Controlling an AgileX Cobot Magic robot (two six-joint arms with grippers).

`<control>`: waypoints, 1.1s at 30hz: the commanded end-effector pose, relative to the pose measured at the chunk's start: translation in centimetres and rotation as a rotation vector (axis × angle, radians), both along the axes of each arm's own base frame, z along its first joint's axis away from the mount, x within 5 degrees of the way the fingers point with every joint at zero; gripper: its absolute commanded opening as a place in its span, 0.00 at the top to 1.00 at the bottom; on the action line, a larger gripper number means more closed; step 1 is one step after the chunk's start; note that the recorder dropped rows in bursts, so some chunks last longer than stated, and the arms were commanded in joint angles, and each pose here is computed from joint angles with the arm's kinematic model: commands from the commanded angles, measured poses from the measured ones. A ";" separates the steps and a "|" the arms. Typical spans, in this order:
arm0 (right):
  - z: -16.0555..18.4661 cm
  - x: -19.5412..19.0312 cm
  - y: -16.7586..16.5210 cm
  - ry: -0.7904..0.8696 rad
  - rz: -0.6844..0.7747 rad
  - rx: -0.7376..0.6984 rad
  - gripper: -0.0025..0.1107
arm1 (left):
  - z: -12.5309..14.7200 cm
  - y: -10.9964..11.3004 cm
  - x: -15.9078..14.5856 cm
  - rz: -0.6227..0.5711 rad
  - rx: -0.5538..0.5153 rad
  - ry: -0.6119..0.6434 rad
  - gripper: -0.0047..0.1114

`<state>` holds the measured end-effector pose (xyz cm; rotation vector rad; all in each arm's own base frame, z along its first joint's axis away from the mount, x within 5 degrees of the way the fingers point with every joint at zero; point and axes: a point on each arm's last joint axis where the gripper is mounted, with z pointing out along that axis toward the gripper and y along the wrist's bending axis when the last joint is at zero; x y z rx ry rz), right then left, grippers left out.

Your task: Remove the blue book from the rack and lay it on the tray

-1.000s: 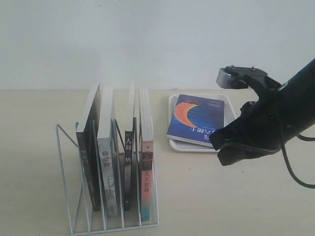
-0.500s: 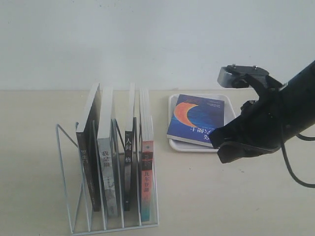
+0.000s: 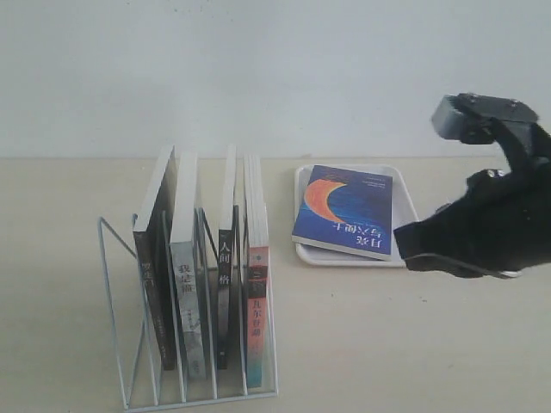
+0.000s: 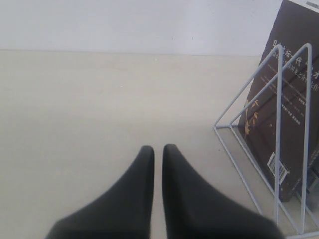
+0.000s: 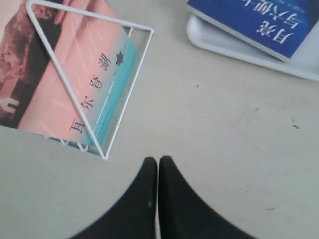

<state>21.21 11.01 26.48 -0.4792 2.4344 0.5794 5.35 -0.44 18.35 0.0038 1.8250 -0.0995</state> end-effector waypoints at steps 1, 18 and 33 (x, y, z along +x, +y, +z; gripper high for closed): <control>-0.4 -3.0 -1.9 -0.143 -0.126 0.068 0.98 | -0.1 0.0 0.0 0.007 -0.006 -0.004 0.91; -5.9 -14.8 -8.7 -0.695 -0.423 0.376 0.98 | -0.1 0.0 0.0 0.007 -0.006 -0.004 0.91; -4.9 -15.7 -9.3 -0.802 -0.457 0.489 0.98 | -0.1 0.0 0.0 0.007 -0.006 -0.004 0.91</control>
